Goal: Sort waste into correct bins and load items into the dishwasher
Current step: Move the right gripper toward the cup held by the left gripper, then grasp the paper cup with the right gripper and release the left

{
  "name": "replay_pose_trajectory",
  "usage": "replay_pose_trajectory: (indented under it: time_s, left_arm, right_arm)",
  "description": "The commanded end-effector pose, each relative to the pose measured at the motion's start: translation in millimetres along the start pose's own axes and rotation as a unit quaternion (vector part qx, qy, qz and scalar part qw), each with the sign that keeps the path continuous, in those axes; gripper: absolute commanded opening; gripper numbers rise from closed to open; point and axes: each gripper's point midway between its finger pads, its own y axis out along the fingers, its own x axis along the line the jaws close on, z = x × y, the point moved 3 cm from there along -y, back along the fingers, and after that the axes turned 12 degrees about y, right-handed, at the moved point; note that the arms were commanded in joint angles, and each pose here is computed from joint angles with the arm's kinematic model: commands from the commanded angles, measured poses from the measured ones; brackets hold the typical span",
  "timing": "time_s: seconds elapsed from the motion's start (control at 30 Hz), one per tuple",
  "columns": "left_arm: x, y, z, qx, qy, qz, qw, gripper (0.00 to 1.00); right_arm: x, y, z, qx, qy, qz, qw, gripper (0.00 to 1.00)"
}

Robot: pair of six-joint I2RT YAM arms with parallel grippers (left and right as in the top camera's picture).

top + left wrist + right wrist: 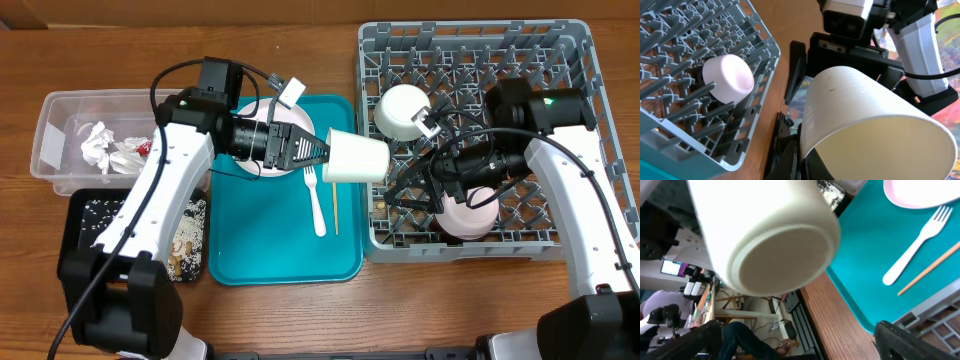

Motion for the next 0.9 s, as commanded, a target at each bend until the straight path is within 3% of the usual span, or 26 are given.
replay_pose_trajectory:
  time_s: [0.0,0.6,0.77,0.87]
  left_arm:
    - [-1.8,5.4,0.6,-0.002,0.027,0.024,0.999,0.04]
    - [-8.9,25.5,7.4,0.022,0.058,0.039,0.997,0.04]
    - [-8.5,25.6,6.4,0.021,0.065,0.039,0.997,0.04]
    - [-7.9,25.7,5.6,0.02,0.07,0.039,0.997,0.04]
  right_arm:
    - [10.4,-2.0,-4.8,-0.018,-0.038,-0.018,0.999,1.0]
    - [16.9,-4.1,-24.8,-0.065,-0.095,-0.049,0.992,1.0]
    - [18.3,-3.9,-24.7,-0.066,-0.093,-0.054,0.992,0.86]
    - [20.2,-4.3,-26.1,-0.07,-0.096,-0.06,0.991,0.86]
